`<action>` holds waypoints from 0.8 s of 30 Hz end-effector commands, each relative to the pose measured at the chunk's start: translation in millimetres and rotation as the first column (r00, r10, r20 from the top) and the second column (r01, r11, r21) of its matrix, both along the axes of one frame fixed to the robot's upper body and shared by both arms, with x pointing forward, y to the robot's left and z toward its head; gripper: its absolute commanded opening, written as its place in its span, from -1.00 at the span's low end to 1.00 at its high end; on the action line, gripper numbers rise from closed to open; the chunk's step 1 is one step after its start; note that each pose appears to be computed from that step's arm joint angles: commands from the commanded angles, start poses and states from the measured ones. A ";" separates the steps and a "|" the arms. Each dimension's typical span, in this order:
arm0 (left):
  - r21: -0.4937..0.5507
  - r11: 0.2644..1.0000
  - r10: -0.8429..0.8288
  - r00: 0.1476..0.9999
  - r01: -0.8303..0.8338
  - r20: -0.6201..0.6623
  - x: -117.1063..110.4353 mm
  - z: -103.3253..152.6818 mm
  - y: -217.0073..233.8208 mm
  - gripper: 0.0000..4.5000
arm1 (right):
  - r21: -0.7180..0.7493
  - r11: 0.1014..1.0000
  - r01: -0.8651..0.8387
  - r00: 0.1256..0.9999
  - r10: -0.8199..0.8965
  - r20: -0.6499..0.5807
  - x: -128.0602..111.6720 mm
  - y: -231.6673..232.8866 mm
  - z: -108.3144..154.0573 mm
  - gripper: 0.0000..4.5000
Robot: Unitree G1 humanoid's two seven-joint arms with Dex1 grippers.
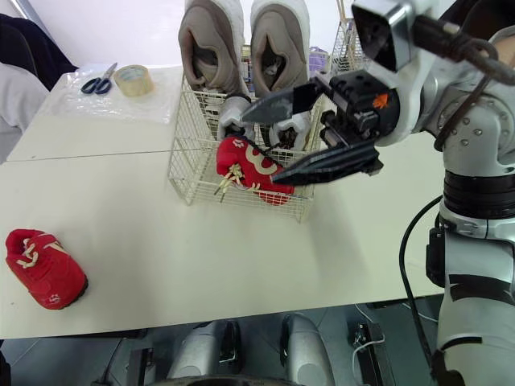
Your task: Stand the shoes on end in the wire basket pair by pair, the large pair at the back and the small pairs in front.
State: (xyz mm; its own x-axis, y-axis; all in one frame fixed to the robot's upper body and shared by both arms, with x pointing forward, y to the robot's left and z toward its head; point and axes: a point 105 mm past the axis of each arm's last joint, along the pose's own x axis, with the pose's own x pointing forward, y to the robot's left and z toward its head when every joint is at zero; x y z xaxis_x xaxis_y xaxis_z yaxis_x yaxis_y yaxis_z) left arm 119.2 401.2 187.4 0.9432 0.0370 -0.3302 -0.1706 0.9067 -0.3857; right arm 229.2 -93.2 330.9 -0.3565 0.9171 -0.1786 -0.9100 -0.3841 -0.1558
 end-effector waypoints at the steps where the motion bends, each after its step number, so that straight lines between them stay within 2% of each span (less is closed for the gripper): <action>1: -0.030 1.000 0.002 1.000 -0.002 -0.011 -4.3 -9.3 0.2 0.97 | -0.044 0.999 -0.022 0.997 0.025 0.073 -3.0 0.0 -5.5 1.00; 6: -0.085 0.996 -0.008 1.000 0.007 -0.010 4.4 -18.3 -2.5 0.97 | -0.042 0.999 0.003 0.996 0.001 0.093 2.7 -0.1 -9.1 1.00; 18: -0.044 0.997 -0.053 0.996 0.056 0.072 24.2 -12.1 -11.9 0.97 | -0.007 0.999 0.039 0.998 -0.038 0.049 0.5 -2.4 -8.7 1.00; 24: -0.053 0.998 -0.038 0.996 0.043 0.080 25.6 -11.1 -10.1 0.97 | 0.001 0.999 0.051 0.998 -0.051 0.048 3.6 -3.1 -5.4 1.00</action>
